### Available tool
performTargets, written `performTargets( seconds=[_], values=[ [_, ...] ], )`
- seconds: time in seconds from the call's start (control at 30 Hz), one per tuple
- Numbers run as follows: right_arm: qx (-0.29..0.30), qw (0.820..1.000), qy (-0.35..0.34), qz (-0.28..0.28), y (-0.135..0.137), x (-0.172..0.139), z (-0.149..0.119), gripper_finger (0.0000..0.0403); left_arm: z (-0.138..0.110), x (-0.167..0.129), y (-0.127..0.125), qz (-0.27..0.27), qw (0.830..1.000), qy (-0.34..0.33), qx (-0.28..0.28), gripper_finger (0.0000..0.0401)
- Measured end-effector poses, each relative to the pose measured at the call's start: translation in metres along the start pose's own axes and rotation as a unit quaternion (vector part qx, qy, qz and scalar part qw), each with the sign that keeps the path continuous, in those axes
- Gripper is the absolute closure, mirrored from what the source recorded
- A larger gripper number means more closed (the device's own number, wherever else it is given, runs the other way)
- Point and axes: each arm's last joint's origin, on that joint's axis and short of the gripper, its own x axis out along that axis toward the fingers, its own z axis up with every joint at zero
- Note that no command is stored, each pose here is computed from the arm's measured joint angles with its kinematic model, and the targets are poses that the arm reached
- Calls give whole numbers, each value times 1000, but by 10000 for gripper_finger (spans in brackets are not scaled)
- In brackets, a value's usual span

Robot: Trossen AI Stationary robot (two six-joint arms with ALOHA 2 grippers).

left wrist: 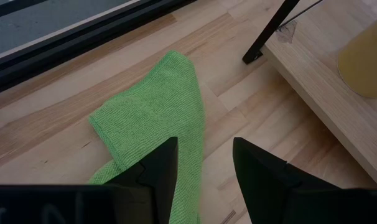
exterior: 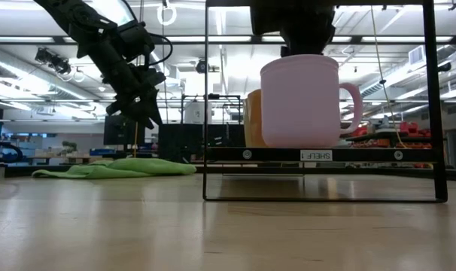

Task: Stack small to large cups/mugs on shelf
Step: Return to Home Position

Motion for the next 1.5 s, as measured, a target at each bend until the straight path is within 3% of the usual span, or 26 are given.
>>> performTargets(
  seconds=[0.37, 0.63, 0.87, 1.13, 1.5],
  values=[
    [9, 1000, -10, -5, -2, -18, -6, 326, 0, 0, 0, 0, 1000, 1, 0, 239],
    [20, 998, -64, 17, 2, -60, -20, 326, 0, 0, 0, 0, 1000, 0, 0, 239],
    [15, 988, -148, 46, 11, -118, -51, 326, 0, 0, 0, 0, 1000, 0, 0, 239],
    [-6, 964, -262, 43, 16, -177, -97, 326, 0, 0, 0, 0, 1000, 0, 0, 239],
    [-61, 952, -297, 50, 22, -204, -139, 326, 0, 0, 0, 0, 1000, -1, -13, 239]
  ],
)
